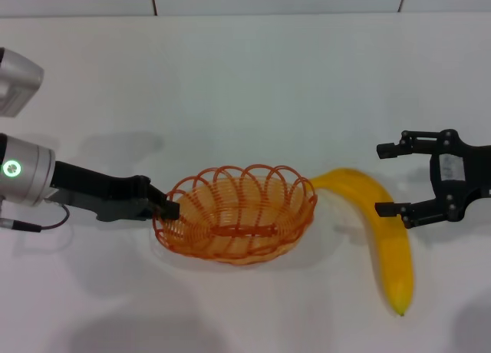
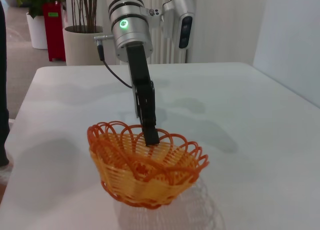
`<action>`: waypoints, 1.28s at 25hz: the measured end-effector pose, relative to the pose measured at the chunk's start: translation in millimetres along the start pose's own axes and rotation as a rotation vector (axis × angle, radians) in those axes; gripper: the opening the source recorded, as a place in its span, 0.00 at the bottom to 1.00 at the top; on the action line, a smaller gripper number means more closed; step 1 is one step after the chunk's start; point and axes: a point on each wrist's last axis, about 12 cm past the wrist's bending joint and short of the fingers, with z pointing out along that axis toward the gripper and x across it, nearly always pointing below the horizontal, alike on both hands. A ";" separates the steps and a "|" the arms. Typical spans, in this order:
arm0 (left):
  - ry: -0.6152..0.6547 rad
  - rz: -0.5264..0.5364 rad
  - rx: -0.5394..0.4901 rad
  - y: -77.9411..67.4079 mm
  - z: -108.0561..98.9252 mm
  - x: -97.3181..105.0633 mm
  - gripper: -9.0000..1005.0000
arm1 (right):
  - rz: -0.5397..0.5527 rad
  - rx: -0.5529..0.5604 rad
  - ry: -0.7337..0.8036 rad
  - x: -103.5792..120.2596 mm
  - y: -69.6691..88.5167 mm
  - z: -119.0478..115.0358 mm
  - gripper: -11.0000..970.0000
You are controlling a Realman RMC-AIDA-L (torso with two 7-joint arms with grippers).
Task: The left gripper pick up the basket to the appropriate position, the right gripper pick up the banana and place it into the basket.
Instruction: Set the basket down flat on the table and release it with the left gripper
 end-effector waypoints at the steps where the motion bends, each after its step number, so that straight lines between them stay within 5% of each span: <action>1: 0.002 0.000 0.002 -0.5 0.7 -0.1 0.09 | 0.000 0.000 0.000 0.0 0.0 0.0 0.91; 10: 0.025 0.004 0.019 -3.6 6.1 0.5 0.10 | 0.001 0.000 0.000 0.2 0.2 -0.2 0.91; 13: 0.048 0.020 0.024 -5.6 9.5 1.7 0.29 | 0.001 0.000 0.000 0.2 0.2 -0.2 0.91; 22: 0.130 0.086 0.016 -11.5 18.2 4.7 0.34 | 0.001 0.001 0.001 0.6 0.4 -0.7 0.91; 32: 0.038 0.270 0.052 -17.2 -28.4 -0.3 0.55 | 0.021 0.025 -0.006 5.4 3.6 -10.0 0.91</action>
